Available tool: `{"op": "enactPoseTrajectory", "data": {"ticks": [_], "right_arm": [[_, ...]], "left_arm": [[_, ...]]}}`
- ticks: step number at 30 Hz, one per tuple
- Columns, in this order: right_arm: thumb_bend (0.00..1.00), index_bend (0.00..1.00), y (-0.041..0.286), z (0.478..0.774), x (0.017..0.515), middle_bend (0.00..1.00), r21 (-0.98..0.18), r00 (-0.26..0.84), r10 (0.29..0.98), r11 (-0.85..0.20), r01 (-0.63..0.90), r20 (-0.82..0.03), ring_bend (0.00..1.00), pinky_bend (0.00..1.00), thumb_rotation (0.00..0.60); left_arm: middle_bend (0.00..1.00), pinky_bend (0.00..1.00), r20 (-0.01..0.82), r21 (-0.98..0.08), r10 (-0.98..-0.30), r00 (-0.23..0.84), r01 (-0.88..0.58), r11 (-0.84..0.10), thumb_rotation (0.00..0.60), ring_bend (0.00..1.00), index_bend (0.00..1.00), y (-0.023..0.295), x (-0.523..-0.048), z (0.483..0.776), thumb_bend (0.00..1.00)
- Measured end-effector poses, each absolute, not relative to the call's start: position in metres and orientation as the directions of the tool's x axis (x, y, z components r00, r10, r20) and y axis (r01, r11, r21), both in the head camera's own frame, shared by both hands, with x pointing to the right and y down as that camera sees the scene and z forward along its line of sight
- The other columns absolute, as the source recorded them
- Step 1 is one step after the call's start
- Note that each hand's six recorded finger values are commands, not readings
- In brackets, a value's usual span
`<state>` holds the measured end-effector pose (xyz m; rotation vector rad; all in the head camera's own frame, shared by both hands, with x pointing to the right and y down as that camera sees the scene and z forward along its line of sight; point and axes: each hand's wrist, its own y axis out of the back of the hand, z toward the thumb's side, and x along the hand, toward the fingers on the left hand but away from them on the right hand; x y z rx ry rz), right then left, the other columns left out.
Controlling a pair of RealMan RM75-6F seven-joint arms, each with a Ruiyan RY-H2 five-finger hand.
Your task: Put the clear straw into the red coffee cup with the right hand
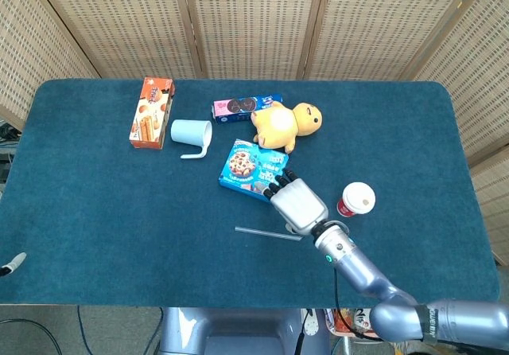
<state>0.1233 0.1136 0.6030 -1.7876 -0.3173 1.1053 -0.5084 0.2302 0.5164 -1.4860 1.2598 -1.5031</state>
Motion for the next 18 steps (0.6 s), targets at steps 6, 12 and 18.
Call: {"op": "enactPoseTrajectory", "data": {"ticks": [6, 12, 18], "right_arm": [[0.0, 0.28, 0.126, 0.628, 0.11, 0.81, -0.785, 0.548, 0.588, -0.571, -0.24, -0.595, 0.69, 0.9, 0.6], [0.04, 0.39, 0.136, 0.644, 0.098, 0.83, -0.733, 0.515, 0.563, -0.646, -0.214, -0.646, 0.72, 0.94, 0.6], [0.06, 0.44, 0.136, 0.662, 0.092, 0.84, -0.699, 0.432, 0.582, -0.69, -0.184, -0.689, 0.73, 0.94, 0.6]], "left_arm": [[0.0, 0.0, 0.339, -0.935, -0.932, -0.132, -0.158, -0.317, 0.6, 0.0, 0.0, 0.229, -0.509, 0.519, 0.11], [0.0, 0.0, 0.34, -0.935, -0.931, -0.134, -0.156, -0.32, 0.6, 0.0, 0.0, 0.229, -0.509, 0.52, 0.11], [0.0, 0.0, 0.337, -0.936, -0.931, -0.14, -0.151, -0.317, 0.6, 0.0, 0.0, 0.228, -0.51, 0.52, 0.11]]}}
